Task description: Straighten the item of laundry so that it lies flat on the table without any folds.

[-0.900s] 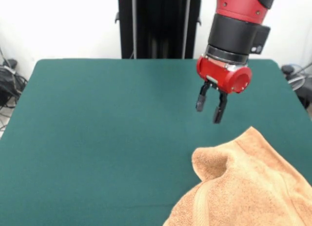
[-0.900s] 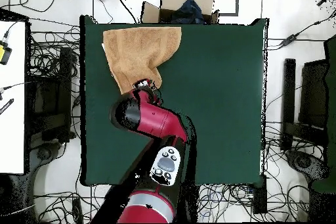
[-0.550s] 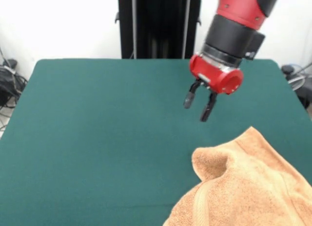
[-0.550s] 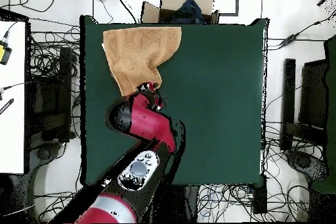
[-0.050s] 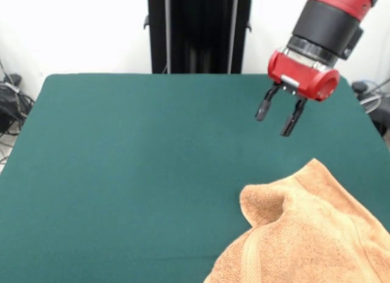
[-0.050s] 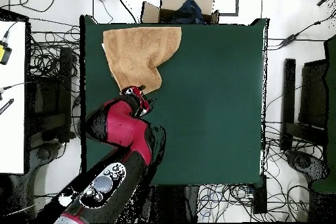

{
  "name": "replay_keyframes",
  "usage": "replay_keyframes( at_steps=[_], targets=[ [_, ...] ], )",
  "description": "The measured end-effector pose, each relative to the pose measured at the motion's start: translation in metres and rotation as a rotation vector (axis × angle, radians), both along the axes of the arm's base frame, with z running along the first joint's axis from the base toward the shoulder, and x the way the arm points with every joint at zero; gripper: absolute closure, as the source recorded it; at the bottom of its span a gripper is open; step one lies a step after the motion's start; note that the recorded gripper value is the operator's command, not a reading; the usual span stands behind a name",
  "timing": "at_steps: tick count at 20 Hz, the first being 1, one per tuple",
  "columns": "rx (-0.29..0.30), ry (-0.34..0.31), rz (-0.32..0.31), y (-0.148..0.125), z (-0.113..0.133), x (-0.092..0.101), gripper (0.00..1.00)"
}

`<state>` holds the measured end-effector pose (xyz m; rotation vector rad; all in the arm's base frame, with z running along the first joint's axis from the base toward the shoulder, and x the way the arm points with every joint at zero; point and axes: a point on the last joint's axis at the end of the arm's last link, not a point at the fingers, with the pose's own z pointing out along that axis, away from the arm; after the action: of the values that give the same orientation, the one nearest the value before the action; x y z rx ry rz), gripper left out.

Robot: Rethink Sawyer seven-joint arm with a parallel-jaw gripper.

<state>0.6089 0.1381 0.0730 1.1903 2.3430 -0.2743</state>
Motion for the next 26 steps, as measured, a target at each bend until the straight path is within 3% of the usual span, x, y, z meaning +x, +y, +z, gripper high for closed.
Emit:
replay_keyframes(
  at_steps=[10,26],
  targets=[
    [0.034,-0.069,-0.124,-0.059,0.052,0.002,0.0],
    [0.038,-0.125,-0.151,-0.07,0.053,0.007,0.0]
  ],
)
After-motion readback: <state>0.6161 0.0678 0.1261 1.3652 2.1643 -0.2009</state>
